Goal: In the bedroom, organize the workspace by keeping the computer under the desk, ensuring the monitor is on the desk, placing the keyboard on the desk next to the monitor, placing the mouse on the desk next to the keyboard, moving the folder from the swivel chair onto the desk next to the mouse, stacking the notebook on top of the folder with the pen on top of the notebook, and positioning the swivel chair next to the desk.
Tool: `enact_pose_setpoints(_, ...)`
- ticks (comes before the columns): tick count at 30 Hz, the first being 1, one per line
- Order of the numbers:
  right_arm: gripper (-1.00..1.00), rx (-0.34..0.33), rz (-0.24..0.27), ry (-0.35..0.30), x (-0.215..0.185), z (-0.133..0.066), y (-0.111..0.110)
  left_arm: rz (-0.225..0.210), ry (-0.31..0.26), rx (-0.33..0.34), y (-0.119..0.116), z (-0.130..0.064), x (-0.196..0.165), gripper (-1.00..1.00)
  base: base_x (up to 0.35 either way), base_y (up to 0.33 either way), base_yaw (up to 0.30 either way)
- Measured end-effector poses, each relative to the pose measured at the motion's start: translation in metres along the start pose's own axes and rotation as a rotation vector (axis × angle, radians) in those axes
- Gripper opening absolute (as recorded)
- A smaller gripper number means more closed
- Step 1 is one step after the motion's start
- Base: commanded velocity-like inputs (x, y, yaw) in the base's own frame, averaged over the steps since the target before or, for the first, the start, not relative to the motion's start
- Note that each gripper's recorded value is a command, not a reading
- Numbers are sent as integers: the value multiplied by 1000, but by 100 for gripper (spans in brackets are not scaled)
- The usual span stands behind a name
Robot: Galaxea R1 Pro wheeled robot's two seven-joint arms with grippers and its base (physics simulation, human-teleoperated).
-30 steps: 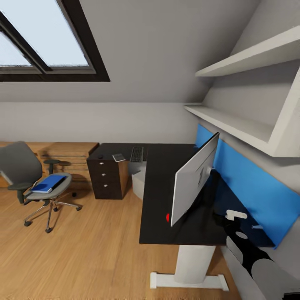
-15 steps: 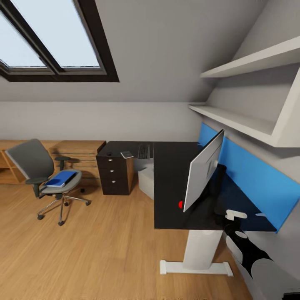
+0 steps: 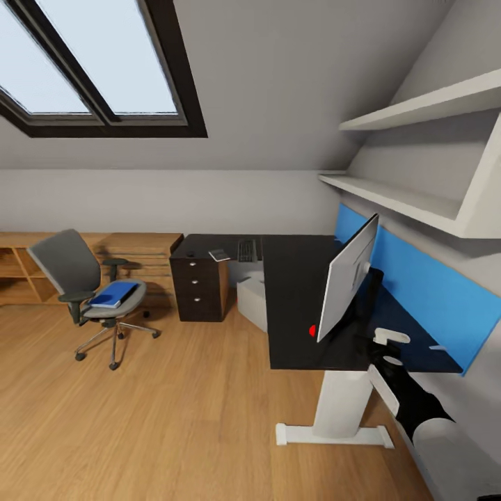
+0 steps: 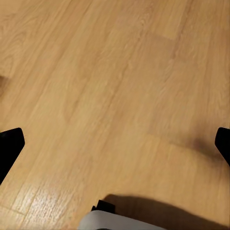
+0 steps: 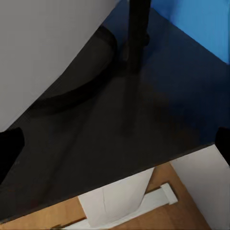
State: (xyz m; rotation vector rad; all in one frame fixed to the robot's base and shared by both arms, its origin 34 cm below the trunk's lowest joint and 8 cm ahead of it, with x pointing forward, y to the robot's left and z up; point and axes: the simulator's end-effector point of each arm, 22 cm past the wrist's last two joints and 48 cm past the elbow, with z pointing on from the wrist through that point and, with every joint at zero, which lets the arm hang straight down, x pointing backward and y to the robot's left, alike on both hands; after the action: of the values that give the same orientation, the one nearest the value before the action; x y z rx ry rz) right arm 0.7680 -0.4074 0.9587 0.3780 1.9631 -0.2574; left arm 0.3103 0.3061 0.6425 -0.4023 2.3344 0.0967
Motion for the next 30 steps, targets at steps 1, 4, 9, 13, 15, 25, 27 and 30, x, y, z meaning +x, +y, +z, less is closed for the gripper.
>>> enact_pose_setpoints(1, 100, 0, 2, -4, -6, -2, 4, 0, 0, 0, 0, 0, 0, 100, -15, 13, 0)
enact_pose_setpoints(4, 100, -9, 17, -32, -28, -10, 21, 0, 0, 0, 0, 0, 0, 100, -8, 7, 0)
enact_pose_setpoints(9, 100, 18, 51, -75, -53, -25, 42, 0, 0, 0, 0, 0, 0, 100, -2, 2, 0)
enact_pose_setpoints(13, 100, 12, 61, -116, -67, -38, 60, 0, 0, 0, 0, 0, 0, 100, 0, 0, 0)
enact_pose_setpoints(15, 100, -3, 55, -132, -66, -46, 70, 0, 0, 0, 0, 0, 0, 100, 0, 0, 0)
enact_pose_setpoints(25, 100, -82, 10, -255, -51, -83, 117, 0, -1, 0, 0, 0, 0, 100, 0, 88, 0)
enact_pose_setpoints(27, 100, -72, 14, -281, -52, -87, 118, 0, -1, 0, 0, 0, 0, 100, 0, 257, 0)
enact_pose_setpoints(30, 100, -63, 18, -297, -50, -90, 117, 0, -1, 0, 0, 0, 0, 100, 0, 232, 0)
